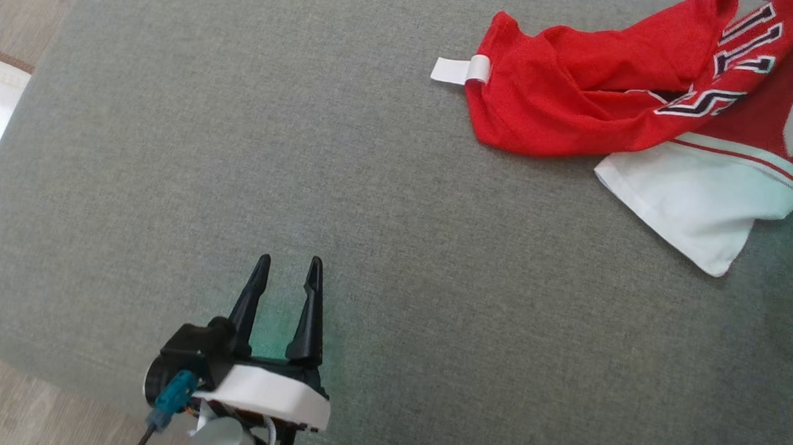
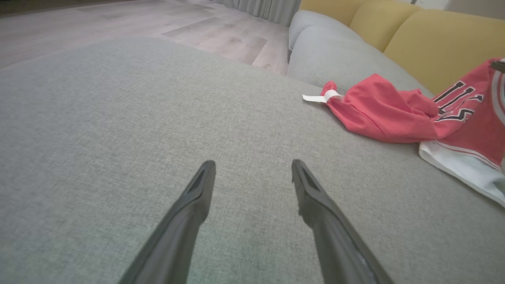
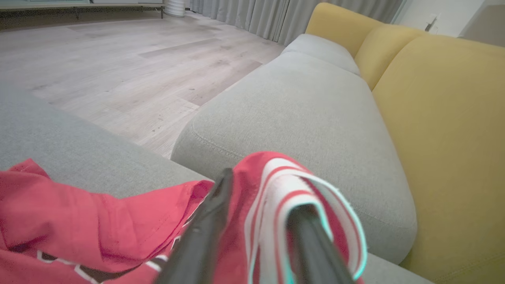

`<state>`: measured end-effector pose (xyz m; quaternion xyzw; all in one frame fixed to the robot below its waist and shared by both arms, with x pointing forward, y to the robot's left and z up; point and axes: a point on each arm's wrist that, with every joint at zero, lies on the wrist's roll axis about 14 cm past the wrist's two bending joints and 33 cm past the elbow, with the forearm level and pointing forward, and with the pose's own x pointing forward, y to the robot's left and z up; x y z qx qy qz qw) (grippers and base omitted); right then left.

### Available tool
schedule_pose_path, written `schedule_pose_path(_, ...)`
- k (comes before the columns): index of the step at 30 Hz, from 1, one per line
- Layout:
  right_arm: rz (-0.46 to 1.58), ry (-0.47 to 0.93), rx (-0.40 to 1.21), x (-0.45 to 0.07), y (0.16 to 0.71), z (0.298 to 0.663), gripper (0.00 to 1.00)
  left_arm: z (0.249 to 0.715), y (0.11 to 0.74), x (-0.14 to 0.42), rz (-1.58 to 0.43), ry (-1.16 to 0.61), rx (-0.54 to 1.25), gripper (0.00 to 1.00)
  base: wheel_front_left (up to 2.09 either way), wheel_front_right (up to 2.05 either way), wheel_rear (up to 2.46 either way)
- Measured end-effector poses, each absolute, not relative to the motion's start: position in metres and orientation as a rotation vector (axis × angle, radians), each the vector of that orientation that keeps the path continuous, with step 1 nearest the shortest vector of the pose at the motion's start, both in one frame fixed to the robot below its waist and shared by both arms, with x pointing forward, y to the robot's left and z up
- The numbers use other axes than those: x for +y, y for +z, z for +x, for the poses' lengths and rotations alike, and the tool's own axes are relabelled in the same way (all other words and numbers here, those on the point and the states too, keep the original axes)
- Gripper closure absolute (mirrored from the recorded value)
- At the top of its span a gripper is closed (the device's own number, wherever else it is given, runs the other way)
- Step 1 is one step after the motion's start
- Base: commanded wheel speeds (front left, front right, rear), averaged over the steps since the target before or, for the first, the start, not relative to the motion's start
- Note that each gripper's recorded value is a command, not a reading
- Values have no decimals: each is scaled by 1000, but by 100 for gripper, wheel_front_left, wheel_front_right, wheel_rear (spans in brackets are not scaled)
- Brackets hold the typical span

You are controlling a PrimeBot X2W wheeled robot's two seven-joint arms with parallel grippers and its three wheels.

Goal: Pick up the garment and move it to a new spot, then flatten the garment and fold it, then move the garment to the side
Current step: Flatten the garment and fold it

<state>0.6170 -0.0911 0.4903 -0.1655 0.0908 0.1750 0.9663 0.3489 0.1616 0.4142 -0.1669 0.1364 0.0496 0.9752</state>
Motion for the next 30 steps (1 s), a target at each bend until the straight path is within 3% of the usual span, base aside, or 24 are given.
schedule_pose_path(12, -244, 333, 203, -111, 480, 590, 0, 362, 421, 146, -328, 30, 250, 0, 0, 0, 0)
schedule_pose_path(20, -208, 286, 200, -141, 480, 545, 0, 366, 439, 134, -320, -24, 199, 0, 0, 0, 0)
schedule_pose_path(27, -145, 321, 200, -125, 471, 499, 0, 359, 448, 127, -322, -49, 177, 0, 0, 0, 0)
schedule_pose_path(30, -135, 371, 283, -109, 443, 470, 0, 359, 450, 127, -320, -52, 170, 0, 0, 0, 0)
